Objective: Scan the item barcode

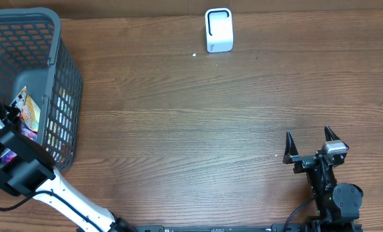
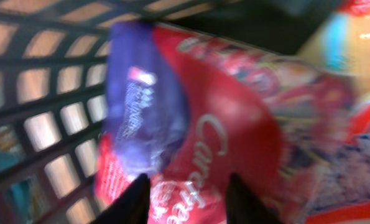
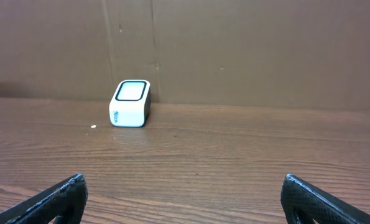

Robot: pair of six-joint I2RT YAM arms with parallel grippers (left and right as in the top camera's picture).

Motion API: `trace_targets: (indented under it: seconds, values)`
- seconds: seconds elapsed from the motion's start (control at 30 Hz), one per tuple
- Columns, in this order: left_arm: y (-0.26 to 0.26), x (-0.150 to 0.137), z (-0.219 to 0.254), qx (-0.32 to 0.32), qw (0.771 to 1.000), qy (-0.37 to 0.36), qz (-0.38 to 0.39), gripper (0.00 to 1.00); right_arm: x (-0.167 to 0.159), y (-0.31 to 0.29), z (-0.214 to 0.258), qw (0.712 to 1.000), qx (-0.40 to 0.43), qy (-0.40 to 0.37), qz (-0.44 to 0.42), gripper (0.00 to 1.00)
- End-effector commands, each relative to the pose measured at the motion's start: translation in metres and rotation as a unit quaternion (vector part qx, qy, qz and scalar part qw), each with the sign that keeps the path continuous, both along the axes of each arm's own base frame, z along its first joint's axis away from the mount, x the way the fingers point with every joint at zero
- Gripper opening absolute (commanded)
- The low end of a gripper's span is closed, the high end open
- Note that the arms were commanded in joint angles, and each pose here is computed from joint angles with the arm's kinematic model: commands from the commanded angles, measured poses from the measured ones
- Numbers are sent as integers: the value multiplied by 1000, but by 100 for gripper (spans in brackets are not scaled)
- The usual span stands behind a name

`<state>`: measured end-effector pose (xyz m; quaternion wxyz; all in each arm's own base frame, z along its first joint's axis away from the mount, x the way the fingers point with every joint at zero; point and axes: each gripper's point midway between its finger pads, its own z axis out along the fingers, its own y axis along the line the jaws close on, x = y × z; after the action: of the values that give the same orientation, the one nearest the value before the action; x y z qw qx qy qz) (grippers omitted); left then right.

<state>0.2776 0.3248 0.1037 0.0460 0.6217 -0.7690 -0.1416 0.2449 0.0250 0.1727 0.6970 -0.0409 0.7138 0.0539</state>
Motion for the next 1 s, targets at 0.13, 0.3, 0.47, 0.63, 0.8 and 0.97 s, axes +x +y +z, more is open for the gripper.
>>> trace_targets:
  seconds: [0.13, 0.3, 0.47, 0.63, 0.8, 0.97]
  values:
    - [-21, 45, -8, -69, 990, -99, -79, 45, 0, -4, -2, 1000, 0, -2, -9, 100]
    - [-20, 47, -8, -69, 988, -101, -98, 47, 0, -4, -2, 1000, 0, -2, -9, 100]
    - [-25, 53, -9, -85, 982, -114, -128, 67, 0, -4, -2, 1000, 0, -2, -9, 100]
    - [-40, 72, -8, -121, 964, -162, -172, 64, 0, -4, -2, 1000, 0, -2, -9, 100]
    - [-47, 78, -8, -123, 961, -162, -189, 68, 0, -4, -2, 1000, 0, -2, -9, 100]
    - [-55, 82, -17, -129, 958, -157, -201, 82, 0, -4, -2, 1000, 0, -2, -9, 100]
